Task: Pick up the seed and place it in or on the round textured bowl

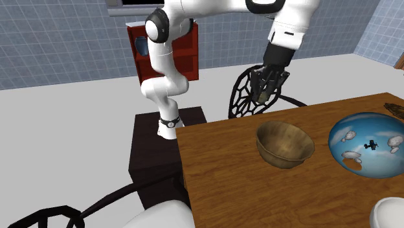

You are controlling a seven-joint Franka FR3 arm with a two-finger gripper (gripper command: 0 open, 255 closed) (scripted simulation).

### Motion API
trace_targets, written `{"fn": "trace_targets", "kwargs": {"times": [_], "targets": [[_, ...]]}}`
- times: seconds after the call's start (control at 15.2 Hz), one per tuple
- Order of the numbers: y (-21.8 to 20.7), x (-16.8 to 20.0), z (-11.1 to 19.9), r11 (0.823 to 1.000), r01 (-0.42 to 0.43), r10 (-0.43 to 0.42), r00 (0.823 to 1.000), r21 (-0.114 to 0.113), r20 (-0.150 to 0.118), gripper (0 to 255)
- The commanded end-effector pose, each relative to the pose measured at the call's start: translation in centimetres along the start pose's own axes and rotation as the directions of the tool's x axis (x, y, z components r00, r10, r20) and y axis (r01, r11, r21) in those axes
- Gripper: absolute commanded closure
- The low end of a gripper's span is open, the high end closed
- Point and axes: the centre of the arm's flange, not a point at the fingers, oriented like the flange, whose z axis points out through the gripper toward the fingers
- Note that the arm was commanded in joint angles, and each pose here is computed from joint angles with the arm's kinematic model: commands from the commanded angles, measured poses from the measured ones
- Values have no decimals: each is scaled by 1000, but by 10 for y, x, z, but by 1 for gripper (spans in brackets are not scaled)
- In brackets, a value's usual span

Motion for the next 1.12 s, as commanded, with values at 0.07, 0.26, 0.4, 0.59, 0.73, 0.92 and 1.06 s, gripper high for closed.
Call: {"fn": "trace_targets", "kwargs": {"times": [0.07, 0.26, 0.4, 0.59, 0.73, 0.92, 1.06], "targets": [[-7, 40, 0, 1000, -2, 2, 1000, 0, 0, 255], [-14, 79, -2, 1000, -2, 2, 1000, 0, 0, 255], [-20, 113, -4, 1000, -2, 2, 1000, 0, 0, 255], [-23, 113, 12, 1000, -2, 2, 1000, 0, 0, 255], [-25, 113, 22, 1000, -2, 2, 1000, 0, 0, 255], [-28, 114, 37, 1000, -2, 2, 1000, 0, 0, 255], [-30, 114, 48, 1000, -2, 2, 1000, 0, 0, 255]]}}
